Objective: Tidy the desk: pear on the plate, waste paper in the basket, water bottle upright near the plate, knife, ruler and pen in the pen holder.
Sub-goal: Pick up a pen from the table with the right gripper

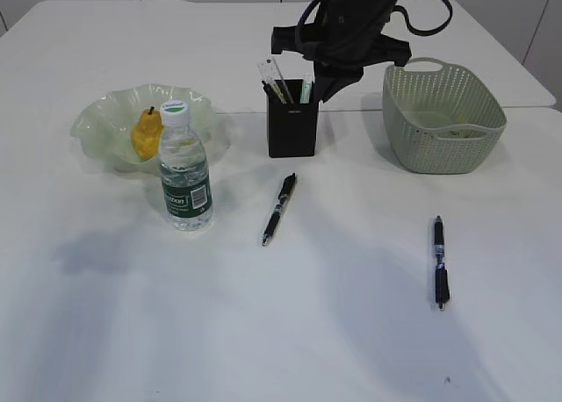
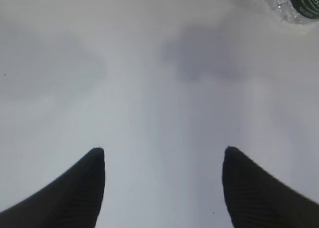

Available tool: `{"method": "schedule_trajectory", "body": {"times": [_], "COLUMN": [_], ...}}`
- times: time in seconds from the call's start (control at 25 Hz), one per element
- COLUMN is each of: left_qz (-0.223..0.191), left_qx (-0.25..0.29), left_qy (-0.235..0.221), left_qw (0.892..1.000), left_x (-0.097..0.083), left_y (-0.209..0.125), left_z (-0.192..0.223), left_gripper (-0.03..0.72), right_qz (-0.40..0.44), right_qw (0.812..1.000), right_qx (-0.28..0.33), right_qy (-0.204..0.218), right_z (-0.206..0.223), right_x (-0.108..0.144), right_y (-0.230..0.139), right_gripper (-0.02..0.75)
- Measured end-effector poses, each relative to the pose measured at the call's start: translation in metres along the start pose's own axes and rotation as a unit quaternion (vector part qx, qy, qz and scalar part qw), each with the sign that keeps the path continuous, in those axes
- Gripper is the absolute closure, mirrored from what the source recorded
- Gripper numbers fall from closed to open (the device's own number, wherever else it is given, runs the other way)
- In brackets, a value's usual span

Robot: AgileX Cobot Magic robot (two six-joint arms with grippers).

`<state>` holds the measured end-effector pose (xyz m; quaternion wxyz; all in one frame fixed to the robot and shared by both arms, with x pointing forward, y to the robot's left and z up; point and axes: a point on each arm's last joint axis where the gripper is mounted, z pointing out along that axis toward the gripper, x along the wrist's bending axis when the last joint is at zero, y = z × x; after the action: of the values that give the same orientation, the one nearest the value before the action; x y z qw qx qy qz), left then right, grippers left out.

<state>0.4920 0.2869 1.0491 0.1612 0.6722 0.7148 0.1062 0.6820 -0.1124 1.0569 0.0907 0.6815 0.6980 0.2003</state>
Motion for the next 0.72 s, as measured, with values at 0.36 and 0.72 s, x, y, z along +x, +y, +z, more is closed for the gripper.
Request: {"method": "schedule_trajectory", "body": {"times": [0.36, 0.72], "left_qz": [-0.001, -0.001], "left_qx": [0.002, 0.003], "left_qy": [-0.001, 0.0], "left_qw": [1.0, 1.0], "left_x": [0.0, 0.0], "left_y": [0.0, -0.001], "left_z": [0.0, 0.0], "left_gripper": [0.167, 0.167], "right_qz": [0.056, 0.092], "right_qw": [0.997, 0.991], "right_qx": [0.044, 0.096], "right_qy": [0.021, 0.004], "right_z": [0.031, 0.083], "right_x": [0.005, 0.022], "right_y": [-0.007, -0.027], "right_gripper": [0.466, 0.412]}}
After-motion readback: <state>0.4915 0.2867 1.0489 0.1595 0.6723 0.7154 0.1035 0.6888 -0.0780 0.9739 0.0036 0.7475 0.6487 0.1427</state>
